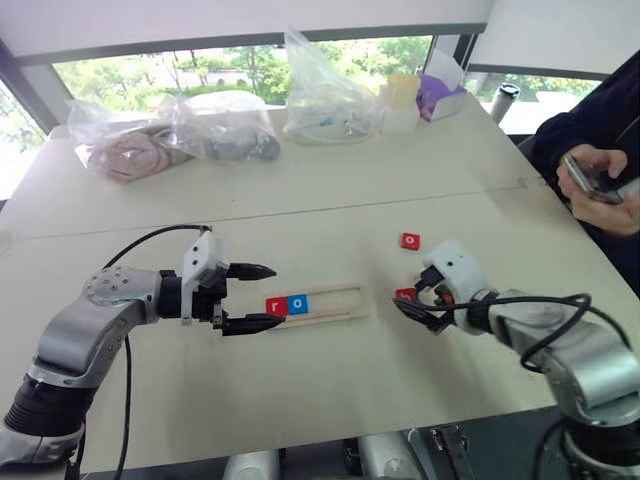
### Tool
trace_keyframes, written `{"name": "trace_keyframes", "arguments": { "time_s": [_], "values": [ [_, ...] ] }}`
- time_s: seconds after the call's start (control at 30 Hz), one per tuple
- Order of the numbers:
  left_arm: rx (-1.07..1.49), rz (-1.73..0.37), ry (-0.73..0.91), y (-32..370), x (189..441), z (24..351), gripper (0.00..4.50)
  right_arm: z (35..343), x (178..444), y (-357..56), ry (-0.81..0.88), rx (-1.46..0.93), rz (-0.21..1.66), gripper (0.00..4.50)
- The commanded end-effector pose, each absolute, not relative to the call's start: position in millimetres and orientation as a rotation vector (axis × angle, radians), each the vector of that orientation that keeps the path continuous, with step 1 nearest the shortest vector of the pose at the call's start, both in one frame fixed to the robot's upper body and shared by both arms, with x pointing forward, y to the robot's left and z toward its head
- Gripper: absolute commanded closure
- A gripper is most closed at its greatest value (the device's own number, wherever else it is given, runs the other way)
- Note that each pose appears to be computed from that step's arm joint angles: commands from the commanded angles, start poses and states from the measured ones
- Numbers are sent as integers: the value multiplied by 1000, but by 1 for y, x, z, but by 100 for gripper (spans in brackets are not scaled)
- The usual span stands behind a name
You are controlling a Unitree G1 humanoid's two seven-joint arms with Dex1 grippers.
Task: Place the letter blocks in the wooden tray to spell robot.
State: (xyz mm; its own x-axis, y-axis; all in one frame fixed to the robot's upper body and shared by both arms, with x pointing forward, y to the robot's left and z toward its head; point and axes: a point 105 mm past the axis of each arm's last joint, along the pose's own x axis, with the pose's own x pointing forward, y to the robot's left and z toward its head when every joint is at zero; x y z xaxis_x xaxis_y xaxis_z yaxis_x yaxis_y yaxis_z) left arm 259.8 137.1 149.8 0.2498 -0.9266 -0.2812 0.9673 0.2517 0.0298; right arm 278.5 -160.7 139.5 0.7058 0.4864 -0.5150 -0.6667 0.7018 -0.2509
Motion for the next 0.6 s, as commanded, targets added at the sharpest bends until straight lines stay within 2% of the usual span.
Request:
{"name": "trace_keyframes", "arguments": {
  "time_s": [0.03,0.23,0.37,0.6],
  "values": [
    [243,-1308,193,135,260,156,0,152,270,-159,331,-502,952,8],
    [260,-1311,182,135,262,160,0,123,285,-190,372,-622,1115,8],
    [264,-1313,178,136,261,161,0,111,300,-198,398,-621,1117,8],
    [268,-1300,174,137,260,161,0,101,307,-195,386,-618,1158,8]
  ]
}}
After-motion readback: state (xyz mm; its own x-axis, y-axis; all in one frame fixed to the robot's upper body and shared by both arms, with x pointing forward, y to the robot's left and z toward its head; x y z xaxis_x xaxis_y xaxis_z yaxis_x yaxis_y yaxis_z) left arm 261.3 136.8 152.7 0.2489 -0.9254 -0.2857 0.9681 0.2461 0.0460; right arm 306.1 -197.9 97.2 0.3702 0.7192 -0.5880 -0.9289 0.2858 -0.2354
